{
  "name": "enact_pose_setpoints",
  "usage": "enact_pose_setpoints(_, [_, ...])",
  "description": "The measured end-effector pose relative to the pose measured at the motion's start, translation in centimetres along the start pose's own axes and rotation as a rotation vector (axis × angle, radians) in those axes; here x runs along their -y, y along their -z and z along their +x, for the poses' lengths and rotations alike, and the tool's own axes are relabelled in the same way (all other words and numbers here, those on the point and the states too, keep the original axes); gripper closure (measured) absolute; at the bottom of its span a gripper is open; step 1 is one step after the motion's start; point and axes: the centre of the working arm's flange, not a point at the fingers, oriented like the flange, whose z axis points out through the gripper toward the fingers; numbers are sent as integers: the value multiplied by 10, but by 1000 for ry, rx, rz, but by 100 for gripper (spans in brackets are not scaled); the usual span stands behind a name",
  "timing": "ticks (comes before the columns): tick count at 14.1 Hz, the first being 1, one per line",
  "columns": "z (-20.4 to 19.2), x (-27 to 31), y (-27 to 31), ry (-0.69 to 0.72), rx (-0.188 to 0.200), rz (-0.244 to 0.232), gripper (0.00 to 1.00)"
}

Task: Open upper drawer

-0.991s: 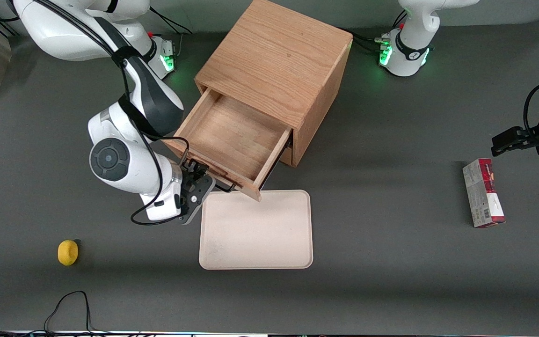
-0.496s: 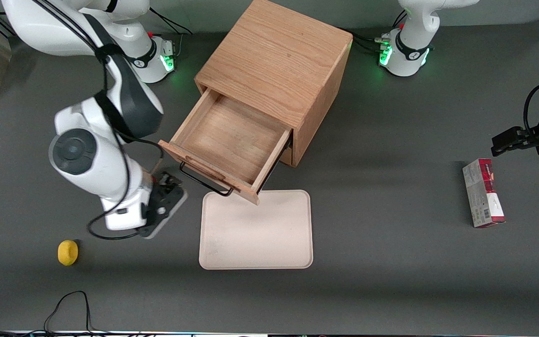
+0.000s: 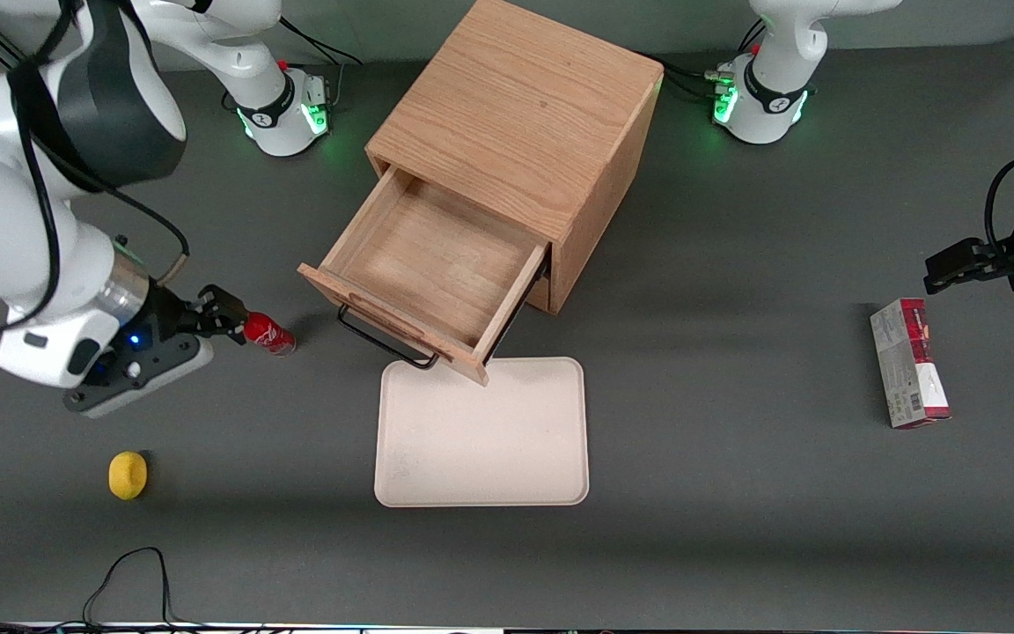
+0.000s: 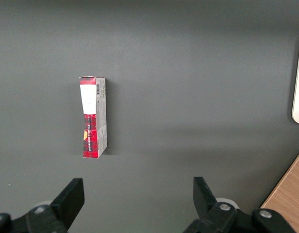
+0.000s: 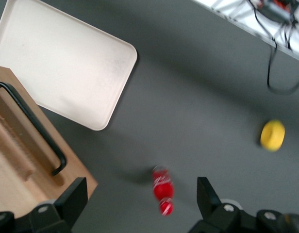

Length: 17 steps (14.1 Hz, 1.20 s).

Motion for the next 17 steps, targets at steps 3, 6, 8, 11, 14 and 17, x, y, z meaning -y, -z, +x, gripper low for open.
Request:
enact_pose_setpoints(3, [-35, -1, 3, -80, 38, -28, 0])
enact_pose_setpoints(6, [-70, -36, 15, -155, 45, -51, 0])
enact_pose_setpoints(8, [-89, -60, 21, -216, 43, -48, 0])
enact_pose_setpoints(11, [-120, -108, 19, -356, 49, 3, 0])
enact_pose_setpoints(14, [-138, -127, 17, -391, 70, -25, 0])
enact_pose_setpoints(17, [-139, -126, 18, -383, 72, -44, 0])
